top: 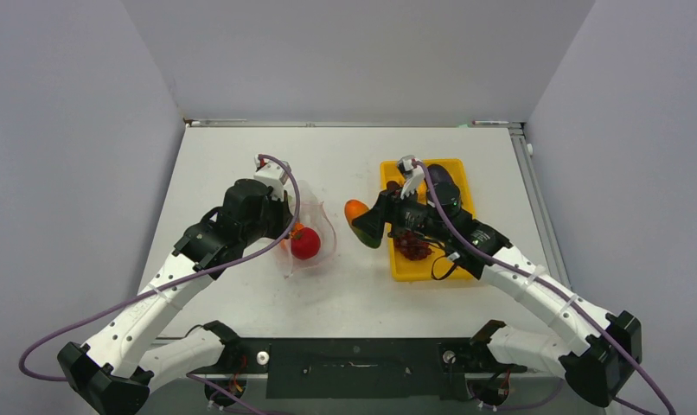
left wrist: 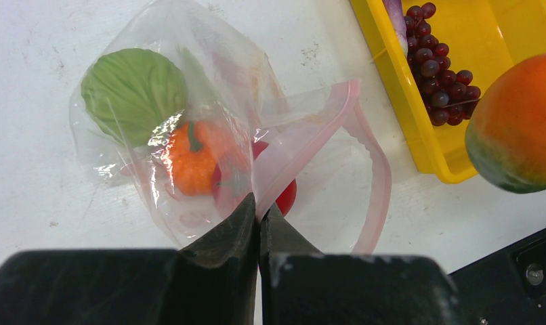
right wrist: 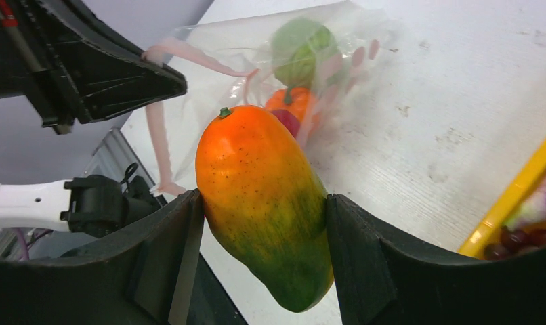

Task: Place the food in the zip-top bag and seal the zipper
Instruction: Place the fake fruit in the zipper food storage bag.

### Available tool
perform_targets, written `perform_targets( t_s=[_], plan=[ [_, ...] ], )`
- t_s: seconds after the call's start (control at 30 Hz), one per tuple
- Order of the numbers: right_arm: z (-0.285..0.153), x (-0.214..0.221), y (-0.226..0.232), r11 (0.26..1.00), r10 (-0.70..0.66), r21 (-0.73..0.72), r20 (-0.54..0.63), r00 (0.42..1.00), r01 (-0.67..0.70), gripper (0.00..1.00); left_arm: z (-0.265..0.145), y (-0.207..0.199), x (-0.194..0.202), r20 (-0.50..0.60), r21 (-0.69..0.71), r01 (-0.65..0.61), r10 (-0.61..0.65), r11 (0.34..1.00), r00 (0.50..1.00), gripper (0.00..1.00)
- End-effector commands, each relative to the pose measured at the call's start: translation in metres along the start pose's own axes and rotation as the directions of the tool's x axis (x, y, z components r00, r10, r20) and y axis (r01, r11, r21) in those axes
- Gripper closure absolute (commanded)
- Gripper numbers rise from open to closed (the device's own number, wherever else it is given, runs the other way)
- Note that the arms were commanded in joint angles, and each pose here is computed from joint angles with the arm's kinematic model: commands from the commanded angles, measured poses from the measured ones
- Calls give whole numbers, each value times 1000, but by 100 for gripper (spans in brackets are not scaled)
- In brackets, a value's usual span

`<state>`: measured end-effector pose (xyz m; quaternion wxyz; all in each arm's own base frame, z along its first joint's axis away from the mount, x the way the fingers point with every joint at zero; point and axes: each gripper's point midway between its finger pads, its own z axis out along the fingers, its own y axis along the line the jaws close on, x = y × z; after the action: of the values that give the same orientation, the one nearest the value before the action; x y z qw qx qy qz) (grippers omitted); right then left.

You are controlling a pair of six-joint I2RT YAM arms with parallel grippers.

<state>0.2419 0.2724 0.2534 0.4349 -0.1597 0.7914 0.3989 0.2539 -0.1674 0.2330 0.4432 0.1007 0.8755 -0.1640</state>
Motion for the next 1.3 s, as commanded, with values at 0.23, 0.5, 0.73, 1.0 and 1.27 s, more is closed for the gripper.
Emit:
perform_targets(
  t_s=[0.23, 0.5, 0.73, 1.0, 1.27],
  plan=[
    [19, -20, 74, 958, -43, -281, 45, 998, 53, 85, -3, -5, -15, 55, 24, 1, -2, 1000, 998, 100],
    [39, -5, 111, 935, -79, -346, 12, 997, 79, 82, -3, -5, -15, 55, 25, -1, -1, 1000, 999, 100],
    [59, 3, 110, 950, -77, -305, -6, 997, 72, 78, -4, -5, -15, 56, 28, -1, -1, 1000, 998, 100],
    [81, 17, 94, 972, -49, -233, -41, 998, 38, 70, -4, -5, -16, 57, 29, -1, -1, 1000, 998, 100],
    [98, 23, 80, 991, -19, -136, -63, 998, 10, 51, -5, -9, -16, 59, 54, -7, 3, 999, 998, 100]
  ],
)
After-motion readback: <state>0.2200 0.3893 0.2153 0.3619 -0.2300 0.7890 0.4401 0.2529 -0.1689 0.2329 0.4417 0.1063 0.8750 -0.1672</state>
